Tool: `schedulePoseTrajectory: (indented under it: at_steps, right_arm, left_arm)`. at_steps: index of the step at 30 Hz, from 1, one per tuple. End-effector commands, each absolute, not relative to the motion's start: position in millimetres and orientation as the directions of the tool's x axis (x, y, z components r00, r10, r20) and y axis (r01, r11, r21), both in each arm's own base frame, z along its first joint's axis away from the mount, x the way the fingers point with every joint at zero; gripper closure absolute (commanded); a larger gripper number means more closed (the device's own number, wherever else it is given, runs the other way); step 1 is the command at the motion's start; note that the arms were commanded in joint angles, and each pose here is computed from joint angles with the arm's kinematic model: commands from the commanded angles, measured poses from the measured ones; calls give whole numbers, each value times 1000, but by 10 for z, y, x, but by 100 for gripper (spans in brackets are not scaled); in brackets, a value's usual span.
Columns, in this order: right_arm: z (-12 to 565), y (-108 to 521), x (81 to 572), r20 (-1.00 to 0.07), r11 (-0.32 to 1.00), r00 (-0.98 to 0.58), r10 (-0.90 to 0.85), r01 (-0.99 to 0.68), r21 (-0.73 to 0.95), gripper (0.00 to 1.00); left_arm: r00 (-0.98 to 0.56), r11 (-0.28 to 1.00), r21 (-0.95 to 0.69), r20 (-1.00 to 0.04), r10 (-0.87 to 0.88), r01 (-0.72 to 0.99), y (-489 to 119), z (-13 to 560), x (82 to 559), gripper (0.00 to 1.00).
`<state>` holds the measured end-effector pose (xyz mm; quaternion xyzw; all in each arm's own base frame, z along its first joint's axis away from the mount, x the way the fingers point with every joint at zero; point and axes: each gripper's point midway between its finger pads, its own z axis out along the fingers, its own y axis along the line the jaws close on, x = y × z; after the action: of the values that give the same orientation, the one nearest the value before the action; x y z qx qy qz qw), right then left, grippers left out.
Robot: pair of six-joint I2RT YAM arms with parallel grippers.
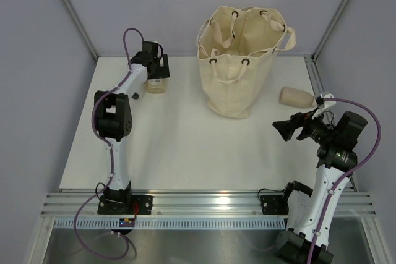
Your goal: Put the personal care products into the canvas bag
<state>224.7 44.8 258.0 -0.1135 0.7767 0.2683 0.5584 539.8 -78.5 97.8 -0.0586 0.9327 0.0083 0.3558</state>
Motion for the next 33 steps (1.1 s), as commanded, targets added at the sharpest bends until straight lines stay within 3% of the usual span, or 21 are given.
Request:
schedulePoseTrajectory:
  at_steps: [1,8,12,17,23,28,31,32,33]
  right_arm:
    - [2717,452,2263,-947,829,-301,109,-498,254,1]
    - [2740,467,2242,-950,828,-292,108,-502,249,0]
    - [2744,467,2240,-951,827,-289,112,-504,251,0]
    - [2759,468,2241,-951,823,-286,120,-507,257,0]
    - [2779,473,2220,-953,823,-278,124,-508,255,1]
    - [2784,479,2201,-955,823,-271,123,-509,251,1]
    - [2794,480,2198,-956,823,-267,124,-510,249,0]
    - [2798,478,2197,-955,824,-267,126,-509,251,1]
    - [2798,474,2198,-956,825,-266,125,-508,249,1]
  left_arm:
    - [-672,989,24,-736,-83,-148,-687,1199,5717,1]
    - [-713,996,33,-700,-37,-83,-773,818,6022,1]
    - [-710,993,-49,-695,-113,-109,-733,836,6142,1]
    - [-767,986,-71,-622,-161,-149,-662,602,6008,1]
    - [-873,979,-125,-445,-200,-160,-808,74,5650,1]
    - [-883,975,-142,-417,-215,-170,-900,31,5549,3]
    - [-884,979,-138,-423,-196,-151,-936,104,5525,17]
    - [-883,977,-165,-429,-192,-132,-987,135,5537,25]
    - [-882,977,-172,-432,-189,-125,-995,187,5504,41]
